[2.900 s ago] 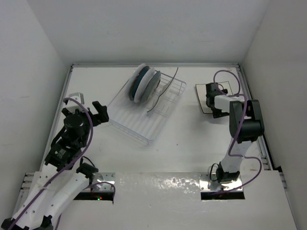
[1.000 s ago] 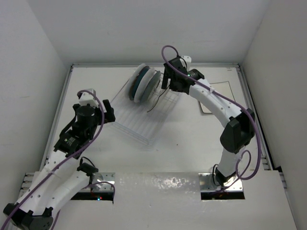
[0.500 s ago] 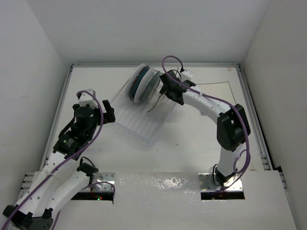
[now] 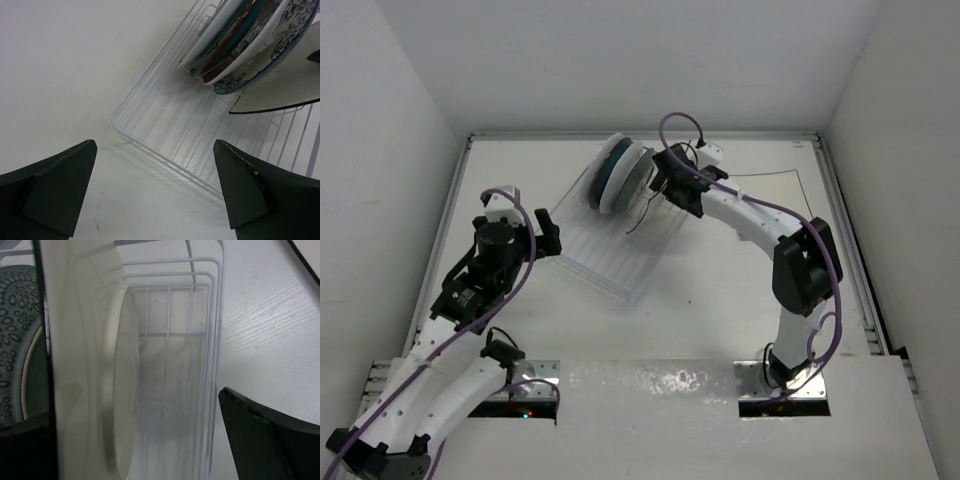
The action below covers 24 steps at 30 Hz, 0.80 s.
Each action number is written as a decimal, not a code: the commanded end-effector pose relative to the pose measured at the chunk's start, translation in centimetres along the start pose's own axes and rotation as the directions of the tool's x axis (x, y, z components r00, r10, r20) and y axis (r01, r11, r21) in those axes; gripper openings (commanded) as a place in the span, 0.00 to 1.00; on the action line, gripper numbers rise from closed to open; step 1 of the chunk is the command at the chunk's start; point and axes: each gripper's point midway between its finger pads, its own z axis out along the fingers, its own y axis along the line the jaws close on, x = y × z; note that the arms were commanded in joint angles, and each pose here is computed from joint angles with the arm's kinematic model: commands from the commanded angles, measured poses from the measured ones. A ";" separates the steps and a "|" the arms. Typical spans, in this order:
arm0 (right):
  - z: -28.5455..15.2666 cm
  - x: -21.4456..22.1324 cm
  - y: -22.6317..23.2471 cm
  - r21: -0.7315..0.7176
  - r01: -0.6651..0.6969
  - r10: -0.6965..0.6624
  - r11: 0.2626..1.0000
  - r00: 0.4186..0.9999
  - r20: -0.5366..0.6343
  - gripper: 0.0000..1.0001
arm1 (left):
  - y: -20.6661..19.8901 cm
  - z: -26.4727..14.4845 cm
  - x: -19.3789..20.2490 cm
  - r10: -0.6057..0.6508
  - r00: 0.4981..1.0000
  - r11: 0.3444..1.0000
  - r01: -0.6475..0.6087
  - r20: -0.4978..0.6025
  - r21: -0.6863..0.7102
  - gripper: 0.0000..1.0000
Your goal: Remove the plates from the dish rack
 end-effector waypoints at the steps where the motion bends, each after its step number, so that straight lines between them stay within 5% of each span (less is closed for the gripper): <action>1: -2.1 -3.4 2.6 -0.070 -0.062 0.067 0.996 0.996 0.066 0.99 | -0.3 0.0 -1.2 -0.009 0.999 1.000 0.008 0.044 0.020 1.00; 16: -4.7 -5.8 3.9 -0.126 -0.069 0.080 0.990 0.993 0.083 0.99 | -0.4 0.2 -1.1 -0.005 0.999 1.000 0.004 0.038 0.020 1.00; 24: -4.1 -5.8 3.8 -0.060 -0.059 0.063 0.996 0.996 0.068 0.79 | -0.4 0.2 -1.1 -0.004 0.999 1.000 0.003 0.037 0.018 1.00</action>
